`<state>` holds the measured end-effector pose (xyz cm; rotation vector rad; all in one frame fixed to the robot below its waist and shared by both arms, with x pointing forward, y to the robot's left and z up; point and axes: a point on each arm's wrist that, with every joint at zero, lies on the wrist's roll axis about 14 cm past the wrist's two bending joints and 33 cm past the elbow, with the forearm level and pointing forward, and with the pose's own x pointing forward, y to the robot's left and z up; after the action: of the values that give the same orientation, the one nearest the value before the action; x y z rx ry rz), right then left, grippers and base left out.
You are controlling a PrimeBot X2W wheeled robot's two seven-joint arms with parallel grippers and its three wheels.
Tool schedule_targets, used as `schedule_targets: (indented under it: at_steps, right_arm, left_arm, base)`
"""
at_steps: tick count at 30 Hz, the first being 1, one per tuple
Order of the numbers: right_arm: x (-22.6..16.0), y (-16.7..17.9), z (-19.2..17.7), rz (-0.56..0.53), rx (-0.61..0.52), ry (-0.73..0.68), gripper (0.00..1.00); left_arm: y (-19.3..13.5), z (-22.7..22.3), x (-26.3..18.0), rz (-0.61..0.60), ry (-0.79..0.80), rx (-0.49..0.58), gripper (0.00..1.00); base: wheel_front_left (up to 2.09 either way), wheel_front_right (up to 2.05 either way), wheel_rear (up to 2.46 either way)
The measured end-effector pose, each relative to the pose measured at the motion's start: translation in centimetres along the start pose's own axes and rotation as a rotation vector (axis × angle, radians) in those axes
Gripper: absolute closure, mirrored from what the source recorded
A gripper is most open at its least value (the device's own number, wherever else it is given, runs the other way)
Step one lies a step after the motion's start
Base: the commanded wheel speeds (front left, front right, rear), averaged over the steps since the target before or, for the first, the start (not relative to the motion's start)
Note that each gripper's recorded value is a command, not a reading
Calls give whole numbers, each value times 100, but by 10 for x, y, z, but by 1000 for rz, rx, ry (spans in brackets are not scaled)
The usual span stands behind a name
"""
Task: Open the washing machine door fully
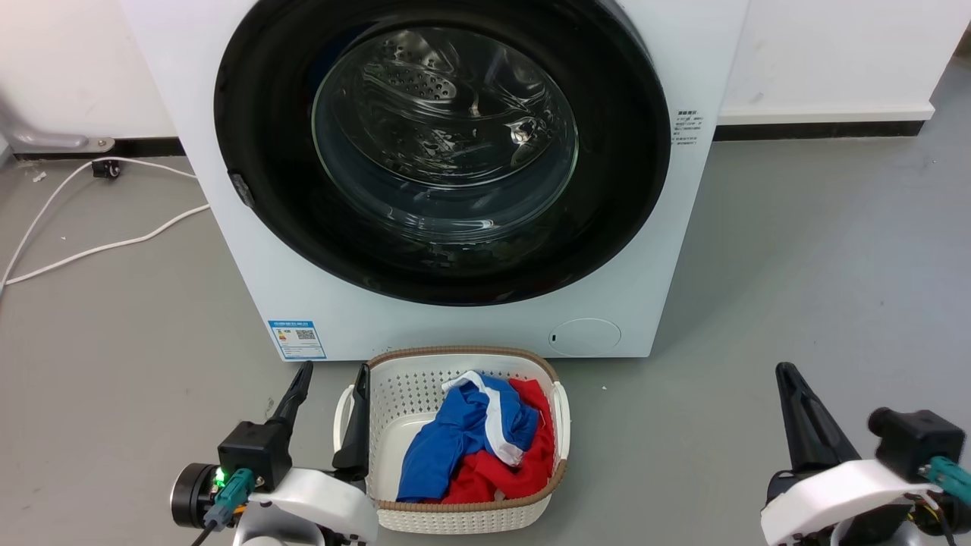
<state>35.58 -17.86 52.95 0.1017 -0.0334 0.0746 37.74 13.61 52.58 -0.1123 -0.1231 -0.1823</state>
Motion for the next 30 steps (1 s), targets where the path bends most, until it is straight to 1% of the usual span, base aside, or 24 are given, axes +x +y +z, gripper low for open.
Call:
schedule_targets:
  at_steps: [3,4,5,8,9,11,12,14,15,17,21,25,30]
  right_arm:
    - [-1,-5,-2,-20,116,-5,100]
    - [-1,-8,-4,-30,174,-5,100]
    - [-1,-12,-7,-44,261,-3,100]
    - [0,-22,-15,-85,461,1,100]
    - [2,-24,-15,-94,507,1,100]
    - [5,-29,-17,-112,642,-5,100]
    - [5,-32,-19,-123,687,-3,100]
    - [8,-42,-21,-155,832,-18,100]
    - [10,-49,-20,-177,874,-34,100]
    - [14,-64,-16,-213,897,-67,100]
    - [26,-87,-7,-257,1009,-119,100]
    - [40,-112,-2,-293,1099,-138,100]
    - [74,-129,6,-278,1190,-112,100]
  left_arm:
    - [0,-1,1,1,2,0,0]
    - [1,-1,1,4,2,-1,0]
    - [1,-1,1,4,2,-3,0]
    - [1,-1,1,7,3,-7,0]
    - [2,-1,1,8,3,-8,0]
    - [2,-1,2,11,3,-11,0]
    - [2,-2,2,11,3,-12,0]
    - [2,-2,1,13,4,-14,0]
    - [2,-2,1,14,5,-15,0]
    - [3,-2,1,19,5,-18,0]
    - [4,-4,2,25,7,-25,0]
    - [4,-6,5,27,10,-27,0]
    - [7,-7,14,28,9,-25,0]
  base:
    - [0,0,0]
    - [0,0,0]
    - [0,0,0]
    - [0,0,0]
    - [0,0,0]
    - [0,0,0]
    - [0,0,0]
    - [0,0,0]
    - [0,0,0]
    - [0,0,0]
    - [0,0,0]
    - [0,0,0]
    - [0,0,0]
